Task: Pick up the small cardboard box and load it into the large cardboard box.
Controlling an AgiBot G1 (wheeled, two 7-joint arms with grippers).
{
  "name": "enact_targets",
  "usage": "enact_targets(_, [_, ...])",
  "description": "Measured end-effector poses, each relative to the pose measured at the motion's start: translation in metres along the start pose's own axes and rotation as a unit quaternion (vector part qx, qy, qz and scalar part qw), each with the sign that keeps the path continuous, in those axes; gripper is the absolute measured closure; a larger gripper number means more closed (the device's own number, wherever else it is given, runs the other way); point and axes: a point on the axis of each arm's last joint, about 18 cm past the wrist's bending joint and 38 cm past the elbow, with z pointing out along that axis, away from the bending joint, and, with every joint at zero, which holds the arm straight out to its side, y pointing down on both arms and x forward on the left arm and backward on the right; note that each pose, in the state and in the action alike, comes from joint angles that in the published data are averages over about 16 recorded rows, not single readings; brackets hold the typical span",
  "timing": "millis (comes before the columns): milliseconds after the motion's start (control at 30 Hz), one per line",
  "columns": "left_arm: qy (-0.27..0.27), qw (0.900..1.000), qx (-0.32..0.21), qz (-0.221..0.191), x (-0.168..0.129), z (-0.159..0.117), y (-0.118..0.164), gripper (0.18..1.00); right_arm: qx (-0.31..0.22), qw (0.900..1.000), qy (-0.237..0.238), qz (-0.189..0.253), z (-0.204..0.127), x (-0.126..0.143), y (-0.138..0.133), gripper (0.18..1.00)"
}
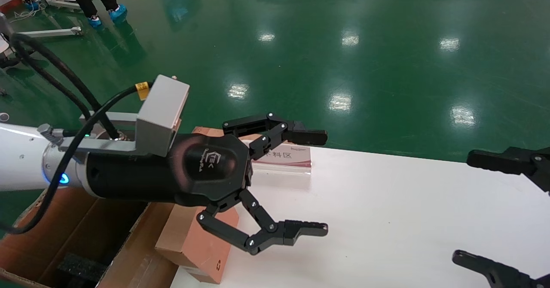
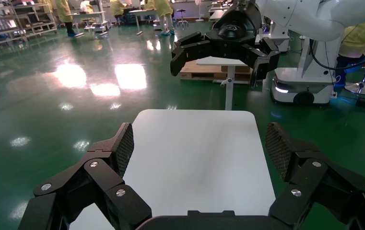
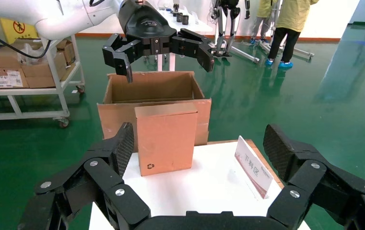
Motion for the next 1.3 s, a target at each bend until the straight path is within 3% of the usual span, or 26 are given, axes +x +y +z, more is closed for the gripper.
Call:
enact_targets(467, [-0.004,0.9999,-0.011,-0.001,-0.001,0.000,0.002,0.184,0.000,1.000,0.000,0.000,0.000,0.000,0.000,0.178])
enact_targets(767, [-0.021,0.9943,-0.104,-0.016,-0.011,0.001,0.015,0.184,0.000,1.000,0.000,0.000,0.000,0.000,0.000,0.178])
enact_targets(967, [-0.044,0.9775,-0.204,-0.032,-0.026,0.001,0.026,0.184,0.000,1.000,0.000,0.000,0.000,0.000,0.000,0.178])
enact_targets(1300, [-0.081,0.9349,-0.337,-0.076,-0.053,0.005,0.030,0.184,0.000,1.000,0.000,0.000,0.000,0.000,0.000,0.178])
